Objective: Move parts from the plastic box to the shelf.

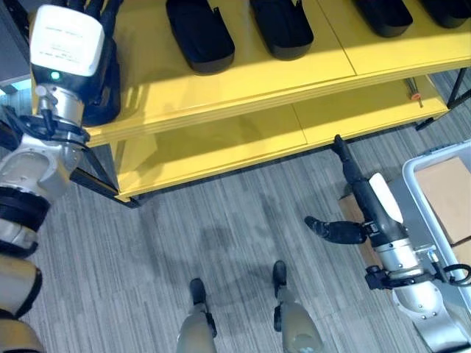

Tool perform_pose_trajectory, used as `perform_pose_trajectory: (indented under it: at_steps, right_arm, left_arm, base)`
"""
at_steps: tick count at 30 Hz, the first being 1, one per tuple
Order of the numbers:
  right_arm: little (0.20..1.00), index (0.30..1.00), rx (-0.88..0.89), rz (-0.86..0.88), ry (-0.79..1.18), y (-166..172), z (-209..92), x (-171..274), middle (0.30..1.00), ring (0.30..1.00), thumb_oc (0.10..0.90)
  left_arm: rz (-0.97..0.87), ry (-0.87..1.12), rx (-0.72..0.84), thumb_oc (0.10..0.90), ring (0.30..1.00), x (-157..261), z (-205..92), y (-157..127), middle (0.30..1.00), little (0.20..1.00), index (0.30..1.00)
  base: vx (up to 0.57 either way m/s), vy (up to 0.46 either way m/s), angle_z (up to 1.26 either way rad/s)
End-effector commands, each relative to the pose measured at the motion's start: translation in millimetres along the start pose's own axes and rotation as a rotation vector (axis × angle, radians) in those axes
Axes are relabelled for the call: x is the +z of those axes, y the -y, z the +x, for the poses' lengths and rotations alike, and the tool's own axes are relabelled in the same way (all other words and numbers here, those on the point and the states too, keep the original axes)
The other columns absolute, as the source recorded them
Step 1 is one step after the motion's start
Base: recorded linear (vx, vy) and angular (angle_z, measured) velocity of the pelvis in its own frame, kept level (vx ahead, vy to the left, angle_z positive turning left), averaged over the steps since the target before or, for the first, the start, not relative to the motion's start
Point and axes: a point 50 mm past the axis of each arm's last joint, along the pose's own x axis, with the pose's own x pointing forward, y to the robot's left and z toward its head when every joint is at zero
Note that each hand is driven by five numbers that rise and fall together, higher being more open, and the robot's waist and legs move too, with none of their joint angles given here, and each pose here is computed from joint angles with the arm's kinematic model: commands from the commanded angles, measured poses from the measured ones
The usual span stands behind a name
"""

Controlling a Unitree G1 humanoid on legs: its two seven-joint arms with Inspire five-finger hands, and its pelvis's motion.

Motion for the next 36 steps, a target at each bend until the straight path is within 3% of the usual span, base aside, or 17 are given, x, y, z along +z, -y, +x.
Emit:
perform_pose_trajectory:
  at_steps: [1,5,9,10,11,13,16,17,18,19,22,28,36]
  right_arm:
    - [1.0,1.0,-0.083,-0.028,0.055,19,1,9,1.0,1.0,0.9]
    - [1.0,1.0,-0.092,-0.021,0.047,19,1,8,1.0,1.0,0.9]
    - [1.0,1.0,-0.107,0.023,0.013,18,3,4,1.0,1.0,0.9]
    - [1.0,1.0,-0.104,0.023,0.015,17,3,5,1.0,1.0,0.9]
    - [1.0,1.0,-0.106,0.041,0.01,15,5,4,1.0,1.0,0.9]
    - [1.0,1.0,-0.131,0.115,-0.009,13,9,3,1.0,1.0,0.9]
    - [1.0,1.0,-0.127,0.149,-0.019,11,9,3,1.0,1.0,0.9]
    - [1.0,1.0,-0.115,0.187,-0.031,7,6,2,1.0,1.0,0.9]
    - [1.0,1.0,-0.115,0.187,-0.031,7,6,2,1.0,1.0,0.9]
    - [1.0,1.0,-0.101,0.232,-0.045,3,3,1,1.0,1.0,0.9]
    - [1.0,1.0,-0.087,0.245,-0.053,2,0,0,1.0,1.0,0.9]
    - [1.0,1.0,-0.053,0.304,-0.051,-4,-2,1,1.0,1.0,0.9]
    - [1.0,1.0,-0.024,0.378,0.051,-21,24,14,1.0,1.0,0.9]
  left_arm:
    - [-0.081,-0.093,0.141,0.9,1.0,-24,-7,-29,1.0,1.0,1.0]
    - [-0.191,-0.059,0.175,0.9,1.0,-11,-21,-31,1.0,1.0,1.0]
    - [-0.494,-0.105,0.144,0.9,1.0,12,-74,-15,1.0,1.0,1.0]
    - [-0.494,-0.108,0.143,0.9,1.0,11,-76,-16,1.0,1.0,1.0]
    - [-0.591,-0.143,0.148,0.9,1.0,18,-86,-11,1.0,1.0,1.0]
    - [-1.089,-0.288,0.103,0.9,1.0,52,-129,5,1.0,1.0,1.0]
    - [-1.283,-0.32,0.072,0.9,1.0,64,-143,7,1.0,1.0,1.0]
    - [-1.58,-0.407,0.063,0.9,1.0,79,-161,12,1.0,1.0,1.0]
    - [-1.582,-0.408,0.063,0.9,1.0,79,-161,11,1.0,1.0,1.0]
    - [-1.707,-0.463,0.022,0.9,1.0,89,-176,16,1.0,1.0,1.0]
    - [-1.785,-0.494,-0.031,0.9,1.0,97,-188,19,1.0,1.0,1.0]
    - [-2.137,-0.662,-0.116,0.9,1.0,127,-220,31,1.0,1.0,1.0]
    - [-2.228,-0.73,-0.145,0.9,1.0,141,-222,48,1.0,1.0,1.0]
  base:
    - [0.02,-0.016,0.16]
    - [0.01,-0.007,0.13]
    - [0.02,-0.013,0.09]
    - [0.0,-0.009,0.09]
    - [0.01,-0.005,0.18]
    - [0.02,-0.018,0.09]
    - [0.0,-0.009,0.02]
    - [0.01,-0.026,0.08]
    - [0.0,-0.037,0.07]
    - [-0.01,-0.018,0.04]
    - [0.0,0.0,0.0]
    - [-0.01,0.002,0.02]
    - [0.02,0.135,0.08]
